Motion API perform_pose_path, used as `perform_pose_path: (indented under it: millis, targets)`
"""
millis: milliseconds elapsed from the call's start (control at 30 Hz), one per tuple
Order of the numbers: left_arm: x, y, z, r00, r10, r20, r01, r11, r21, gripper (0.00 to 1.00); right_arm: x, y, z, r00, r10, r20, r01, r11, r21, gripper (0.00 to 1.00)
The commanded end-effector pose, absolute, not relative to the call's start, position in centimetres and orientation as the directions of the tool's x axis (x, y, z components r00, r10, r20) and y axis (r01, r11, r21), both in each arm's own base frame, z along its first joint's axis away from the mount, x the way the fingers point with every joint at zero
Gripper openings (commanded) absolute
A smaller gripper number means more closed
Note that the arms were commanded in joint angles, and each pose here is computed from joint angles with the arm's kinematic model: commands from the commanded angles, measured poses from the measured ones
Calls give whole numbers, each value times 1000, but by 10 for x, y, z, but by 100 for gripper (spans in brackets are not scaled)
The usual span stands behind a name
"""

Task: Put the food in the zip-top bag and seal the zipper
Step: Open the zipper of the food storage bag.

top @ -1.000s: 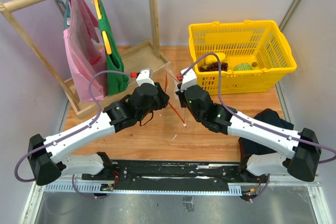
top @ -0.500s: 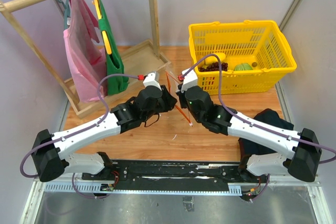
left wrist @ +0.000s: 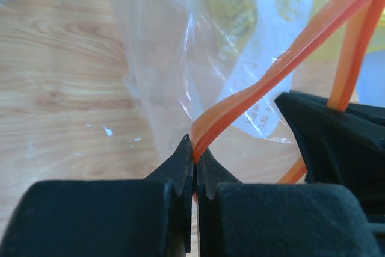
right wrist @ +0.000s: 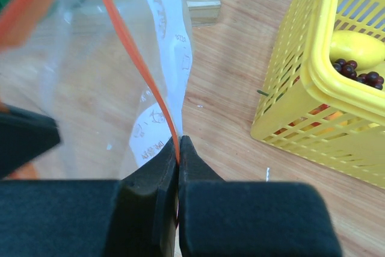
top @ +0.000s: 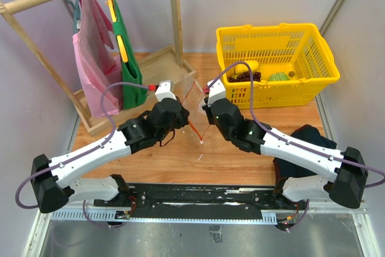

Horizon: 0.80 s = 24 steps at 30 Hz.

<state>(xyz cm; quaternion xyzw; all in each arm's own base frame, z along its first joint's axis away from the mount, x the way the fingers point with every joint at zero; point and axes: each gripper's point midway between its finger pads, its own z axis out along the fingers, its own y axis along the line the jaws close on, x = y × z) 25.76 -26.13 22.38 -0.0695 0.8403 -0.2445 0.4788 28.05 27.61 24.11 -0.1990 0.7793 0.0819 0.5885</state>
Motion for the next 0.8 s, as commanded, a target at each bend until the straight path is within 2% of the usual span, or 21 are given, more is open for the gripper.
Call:
perform_pose_path:
  millis: [0,233,467,567,767]
  targets:
    - [259,-219,267,-429,-312,-848,54,928,-369,0,288,260,257,-223,-229,-948,-364,921,-137,1]
    - [241,-185,297,-478,-174,-861,41,975,-220,0,291,270,239,-295,-244,-924,-426,899,-102,1]
    - [233,-186,274,-571,-30,-820,92,991,-101,0,295,281,202,-383,-256,-888,-457,888,-60,1]
    - [238,-193,254,-601,-4,-799,127,987,-101,0,300,276,187,-410,-271,-871,-446,893,-68,2]
    - [260,-208,219,-670,20,-742,202,967,-155,0,304,270,168,-432,-298,-851,-440,894,-90,12]
